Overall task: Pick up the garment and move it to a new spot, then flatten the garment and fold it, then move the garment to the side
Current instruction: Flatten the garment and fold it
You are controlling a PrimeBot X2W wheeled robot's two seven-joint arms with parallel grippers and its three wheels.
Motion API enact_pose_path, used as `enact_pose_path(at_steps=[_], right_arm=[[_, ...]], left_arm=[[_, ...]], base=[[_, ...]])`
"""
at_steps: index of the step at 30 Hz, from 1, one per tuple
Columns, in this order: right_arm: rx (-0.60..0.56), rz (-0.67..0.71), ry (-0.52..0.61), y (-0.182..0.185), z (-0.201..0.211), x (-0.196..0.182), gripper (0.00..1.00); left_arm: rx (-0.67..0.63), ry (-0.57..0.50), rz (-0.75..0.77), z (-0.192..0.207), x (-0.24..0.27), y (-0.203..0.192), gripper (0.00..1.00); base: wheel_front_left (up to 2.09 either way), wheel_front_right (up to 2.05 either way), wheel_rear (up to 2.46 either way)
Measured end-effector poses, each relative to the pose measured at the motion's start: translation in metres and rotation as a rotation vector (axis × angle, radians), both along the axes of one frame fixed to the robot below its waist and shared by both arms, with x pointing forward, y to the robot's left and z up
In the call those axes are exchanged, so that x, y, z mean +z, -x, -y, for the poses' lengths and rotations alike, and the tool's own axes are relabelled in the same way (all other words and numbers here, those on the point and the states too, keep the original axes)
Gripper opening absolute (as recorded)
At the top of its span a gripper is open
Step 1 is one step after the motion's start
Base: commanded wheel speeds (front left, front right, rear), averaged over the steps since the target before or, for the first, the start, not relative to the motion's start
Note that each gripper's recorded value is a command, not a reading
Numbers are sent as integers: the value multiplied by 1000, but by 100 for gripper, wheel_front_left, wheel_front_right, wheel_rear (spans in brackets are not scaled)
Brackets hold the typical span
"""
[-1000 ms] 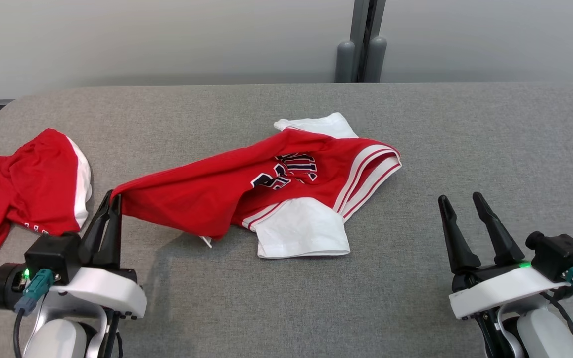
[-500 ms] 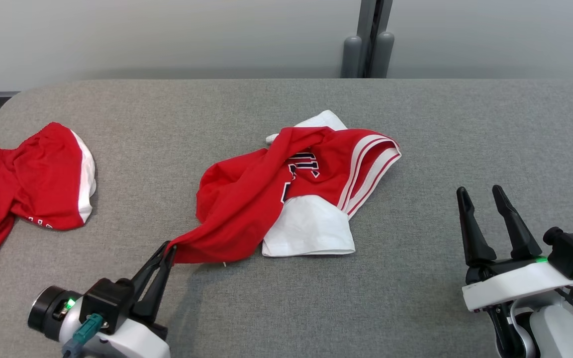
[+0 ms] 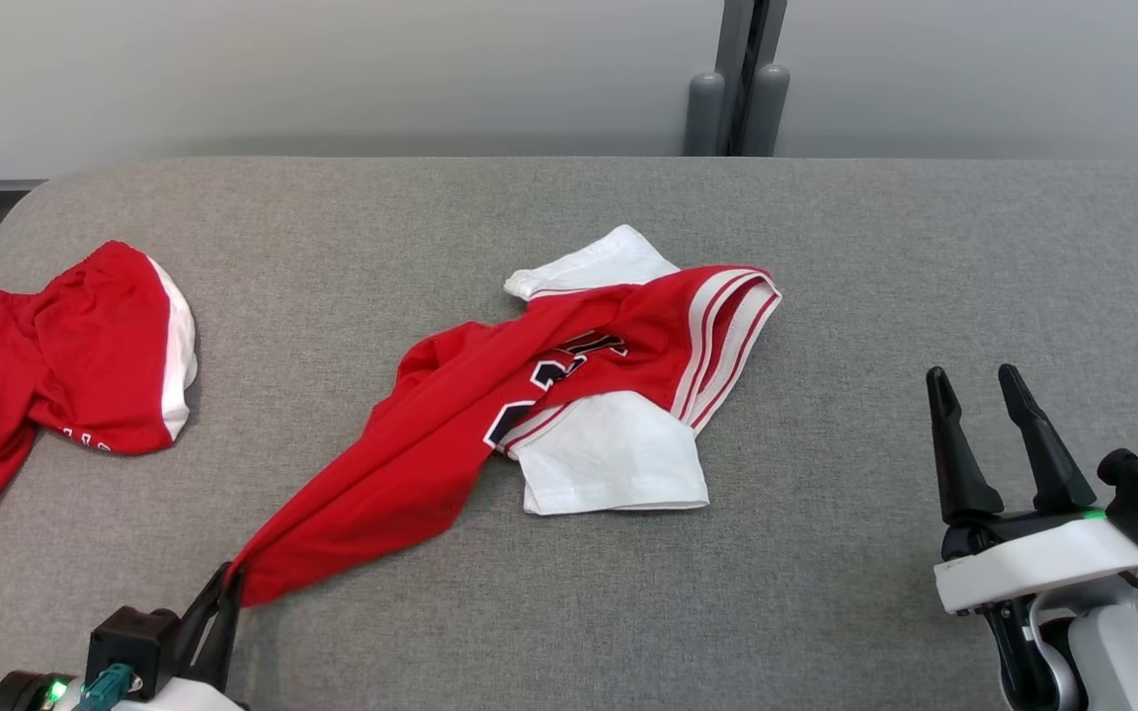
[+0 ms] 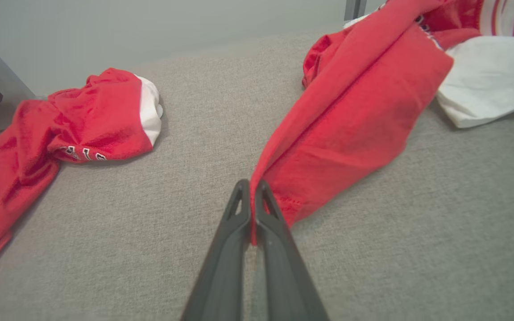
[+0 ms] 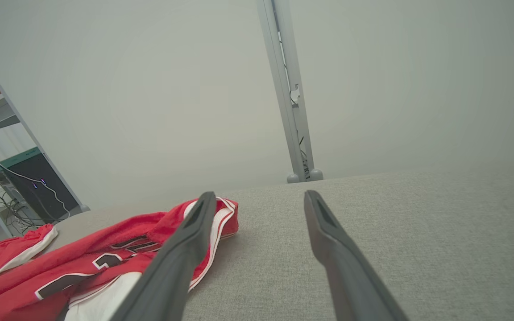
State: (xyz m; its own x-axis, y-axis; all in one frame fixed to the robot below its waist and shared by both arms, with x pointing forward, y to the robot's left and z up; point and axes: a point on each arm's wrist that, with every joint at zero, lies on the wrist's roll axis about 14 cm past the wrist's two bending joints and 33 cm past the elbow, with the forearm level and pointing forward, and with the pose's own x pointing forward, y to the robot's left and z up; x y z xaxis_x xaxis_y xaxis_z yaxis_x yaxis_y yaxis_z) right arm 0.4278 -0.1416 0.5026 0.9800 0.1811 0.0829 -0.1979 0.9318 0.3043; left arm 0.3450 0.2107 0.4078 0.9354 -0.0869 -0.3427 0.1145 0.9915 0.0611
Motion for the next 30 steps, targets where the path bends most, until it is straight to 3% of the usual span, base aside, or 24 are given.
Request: enact_pose_path(at_steps=[6, 8, 18, 22, 30], right_arm=[[-3, -4, 10, -1, 2, -2, 100], [1, -4, 12, -1, 1, -2, 100], [8, 15, 14, 3, -2, 6, 100], [0, 24, 15, 7, 2, 10, 100], [-3, 20, 12, 12, 3, 9, 100]], left_arm=[[64, -8, -51, -17, -12, 12, 0], [66, 30, -32, -11, -8, 11, 100], [52, 86, 182, 8, 53, -16, 100], [58, 164, 324, 23, 94, -28, 100], [54, 276, 361, 49, 104, -35, 100]], base=[[0, 0, 0], [0, 0, 0], [0, 0, 0], [0, 0, 0], [0, 0, 0]])
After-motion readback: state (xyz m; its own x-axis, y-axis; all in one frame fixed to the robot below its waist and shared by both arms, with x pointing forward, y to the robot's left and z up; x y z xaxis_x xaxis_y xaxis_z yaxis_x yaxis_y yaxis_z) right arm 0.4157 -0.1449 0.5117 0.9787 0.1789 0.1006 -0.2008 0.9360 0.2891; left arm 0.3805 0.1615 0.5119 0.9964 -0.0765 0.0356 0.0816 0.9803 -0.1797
